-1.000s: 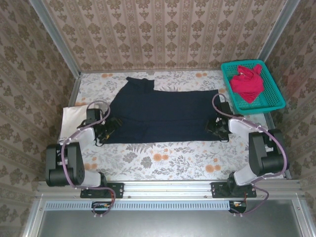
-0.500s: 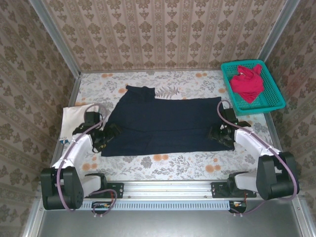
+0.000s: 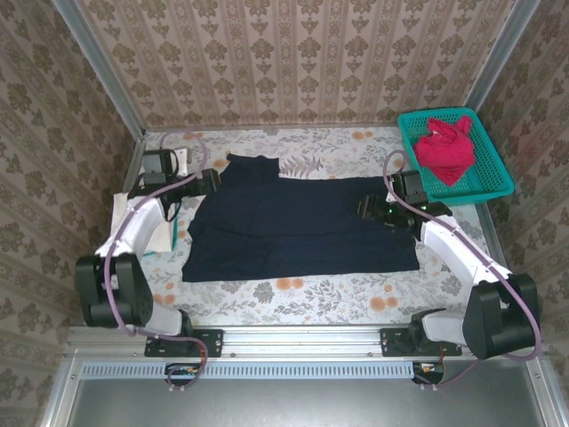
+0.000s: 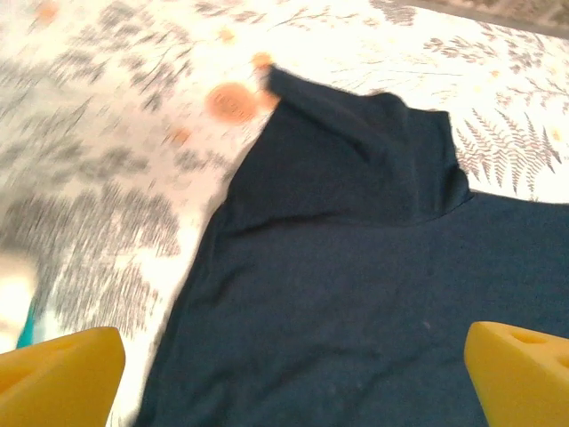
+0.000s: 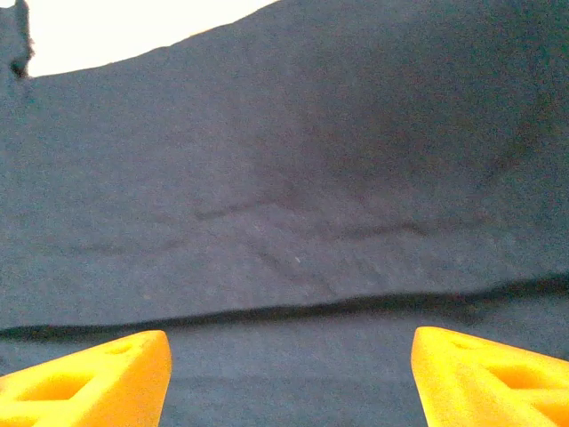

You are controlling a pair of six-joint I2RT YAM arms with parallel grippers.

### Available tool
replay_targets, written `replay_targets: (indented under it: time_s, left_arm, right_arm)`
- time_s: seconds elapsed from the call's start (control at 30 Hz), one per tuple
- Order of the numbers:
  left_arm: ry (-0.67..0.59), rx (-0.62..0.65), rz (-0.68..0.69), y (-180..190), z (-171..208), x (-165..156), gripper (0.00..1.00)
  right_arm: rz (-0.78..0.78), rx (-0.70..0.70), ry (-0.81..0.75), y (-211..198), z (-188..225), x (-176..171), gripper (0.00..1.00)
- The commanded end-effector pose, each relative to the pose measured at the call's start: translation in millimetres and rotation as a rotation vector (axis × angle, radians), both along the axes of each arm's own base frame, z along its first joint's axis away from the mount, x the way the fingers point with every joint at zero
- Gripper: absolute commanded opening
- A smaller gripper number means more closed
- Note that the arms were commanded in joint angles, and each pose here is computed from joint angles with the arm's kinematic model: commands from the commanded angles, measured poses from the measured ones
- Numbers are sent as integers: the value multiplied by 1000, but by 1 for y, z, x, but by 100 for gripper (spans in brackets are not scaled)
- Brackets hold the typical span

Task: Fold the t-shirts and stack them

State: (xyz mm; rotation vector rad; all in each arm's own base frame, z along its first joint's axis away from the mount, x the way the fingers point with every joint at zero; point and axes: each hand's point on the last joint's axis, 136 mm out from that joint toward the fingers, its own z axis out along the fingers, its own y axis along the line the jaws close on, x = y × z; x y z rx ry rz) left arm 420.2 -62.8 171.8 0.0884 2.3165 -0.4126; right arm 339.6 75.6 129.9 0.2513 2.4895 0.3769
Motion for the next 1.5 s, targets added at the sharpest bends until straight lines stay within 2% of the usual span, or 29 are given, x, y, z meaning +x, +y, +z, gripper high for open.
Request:
replay_targets:
  time_s: [0.0,0.1,0.2,0.33,0.5,0.67,0.9,1.03,1.3,1.4,1.47]
  left_arm:
    - [-97,114,-246,-17,8,34,97]
    - [-69,139,-348,-21,-3,54,95]
    - [-11,162,-419,-20,-18,71,83]
    - [71,179,-467,-20,-43,90,79]
    - [132,220,-496,-19,-76,110,66]
    - [219,269,-539,-26,-108,125,62]
    - [324,303,-584,-30,-134,124,48]
    - [354,352,-615,-33,-142,116,48]
    - [413,410,-587,-27,-156,117,44]
    - [429,417,-625,-35,-160,110,34]
    - [445,407,-640,-39,-163,105,32]
  right_arm:
    - [86,16,-64,17,17,17,73]
    - [84,-4,-81,16,21,25,73]
    - [84,-18,-85,16,25,33,73]
    - [92,-51,-74,14,24,44,73]
    - [86,-80,-86,12,23,54,73]
    - [64,-71,-88,11,18,58,74]
    - [40,-78,-60,8,6,58,74]
    - [34,-81,-41,7,0,58,74]
    - [38,-82,-26,7,-6,57,74]
    - [31,-87,-20,6,-8,56,74]
    - [26,-90,-21,5,-8,56,74]
